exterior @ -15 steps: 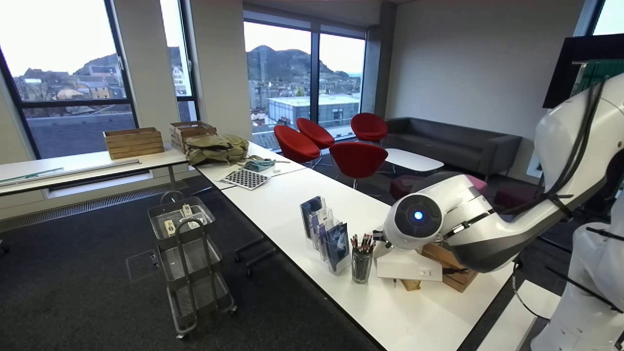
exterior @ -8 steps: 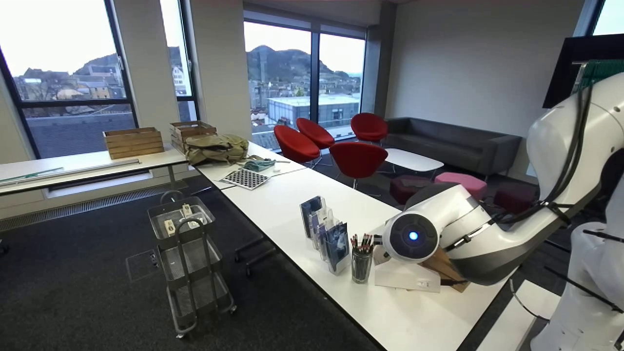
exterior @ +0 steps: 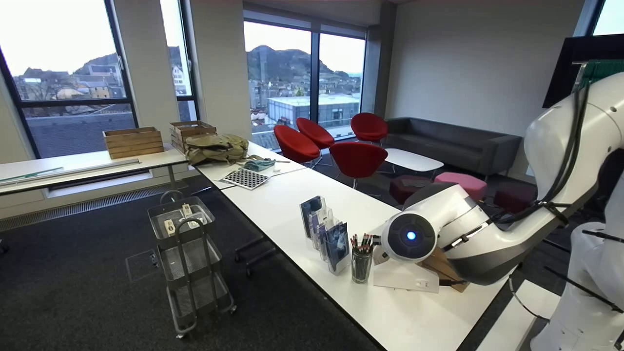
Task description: Pick the pencil and put it in the holder
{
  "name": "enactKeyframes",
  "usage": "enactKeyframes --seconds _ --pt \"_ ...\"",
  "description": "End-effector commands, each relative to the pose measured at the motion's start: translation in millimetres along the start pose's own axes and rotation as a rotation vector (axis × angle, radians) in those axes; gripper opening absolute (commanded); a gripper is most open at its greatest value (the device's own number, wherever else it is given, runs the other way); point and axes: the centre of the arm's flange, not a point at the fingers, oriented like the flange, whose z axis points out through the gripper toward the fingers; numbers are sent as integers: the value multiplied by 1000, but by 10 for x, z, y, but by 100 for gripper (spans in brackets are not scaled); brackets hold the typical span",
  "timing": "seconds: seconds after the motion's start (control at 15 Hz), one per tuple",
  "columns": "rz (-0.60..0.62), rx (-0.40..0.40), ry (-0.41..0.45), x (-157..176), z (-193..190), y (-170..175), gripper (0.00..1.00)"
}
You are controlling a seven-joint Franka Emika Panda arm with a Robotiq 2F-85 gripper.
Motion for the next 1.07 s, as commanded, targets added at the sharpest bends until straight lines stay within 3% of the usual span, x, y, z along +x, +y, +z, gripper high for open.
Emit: enactKeyframes --seconds 0.0,0.27,0.53,1.0 --pt "25 13 102 367 -20 -106 2" --pt "89 33 251 1074 -67 -322 2" --pt "131 23 307 1527 34 -528 2" --pt "139 -98 301 1696 752 -883 2"
